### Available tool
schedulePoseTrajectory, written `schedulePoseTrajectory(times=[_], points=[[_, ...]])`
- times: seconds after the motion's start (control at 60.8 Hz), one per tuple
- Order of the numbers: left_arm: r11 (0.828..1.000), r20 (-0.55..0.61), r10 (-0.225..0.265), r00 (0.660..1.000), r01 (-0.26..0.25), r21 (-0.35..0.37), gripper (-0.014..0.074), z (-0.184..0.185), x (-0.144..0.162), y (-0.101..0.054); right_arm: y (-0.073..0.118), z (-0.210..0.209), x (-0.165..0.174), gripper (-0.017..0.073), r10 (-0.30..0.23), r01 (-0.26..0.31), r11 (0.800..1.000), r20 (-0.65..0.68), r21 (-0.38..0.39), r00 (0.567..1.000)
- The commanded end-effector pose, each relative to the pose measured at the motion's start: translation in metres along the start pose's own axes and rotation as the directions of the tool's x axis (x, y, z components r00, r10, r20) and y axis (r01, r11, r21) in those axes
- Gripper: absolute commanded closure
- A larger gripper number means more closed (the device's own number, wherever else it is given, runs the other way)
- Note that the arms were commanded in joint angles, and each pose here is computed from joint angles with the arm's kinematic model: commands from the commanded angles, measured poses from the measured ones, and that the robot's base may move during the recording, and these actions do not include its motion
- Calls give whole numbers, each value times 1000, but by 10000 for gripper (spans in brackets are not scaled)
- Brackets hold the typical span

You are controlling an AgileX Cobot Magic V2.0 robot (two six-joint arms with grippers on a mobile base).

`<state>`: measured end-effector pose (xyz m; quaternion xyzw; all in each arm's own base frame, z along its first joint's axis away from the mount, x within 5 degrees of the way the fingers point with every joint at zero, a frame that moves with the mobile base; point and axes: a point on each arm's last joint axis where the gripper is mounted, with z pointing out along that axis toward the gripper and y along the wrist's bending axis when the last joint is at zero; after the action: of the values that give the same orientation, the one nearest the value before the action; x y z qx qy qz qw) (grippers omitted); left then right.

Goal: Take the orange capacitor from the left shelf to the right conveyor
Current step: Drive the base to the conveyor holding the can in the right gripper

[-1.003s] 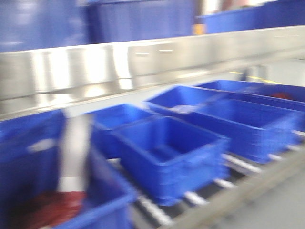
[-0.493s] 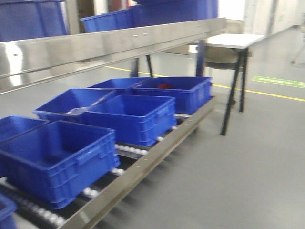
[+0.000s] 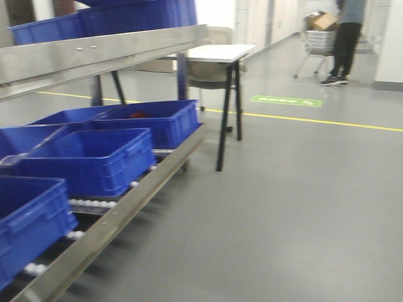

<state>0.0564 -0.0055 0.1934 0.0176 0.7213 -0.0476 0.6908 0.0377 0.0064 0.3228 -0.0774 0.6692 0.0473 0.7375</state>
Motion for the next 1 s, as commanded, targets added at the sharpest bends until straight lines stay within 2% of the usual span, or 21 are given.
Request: schedulePoseTrajectory(times=[0.0,0.987], points=[[1000,96,-5,995,5,-5,720,-2,-10,0,-1,-1,-16,396,-17,16,1000,105,11,994],[1000,96,-5,995,5,-5,720,-2,-10,0,-1,-1,-16,396,-17,16,1000,105,11,994]])
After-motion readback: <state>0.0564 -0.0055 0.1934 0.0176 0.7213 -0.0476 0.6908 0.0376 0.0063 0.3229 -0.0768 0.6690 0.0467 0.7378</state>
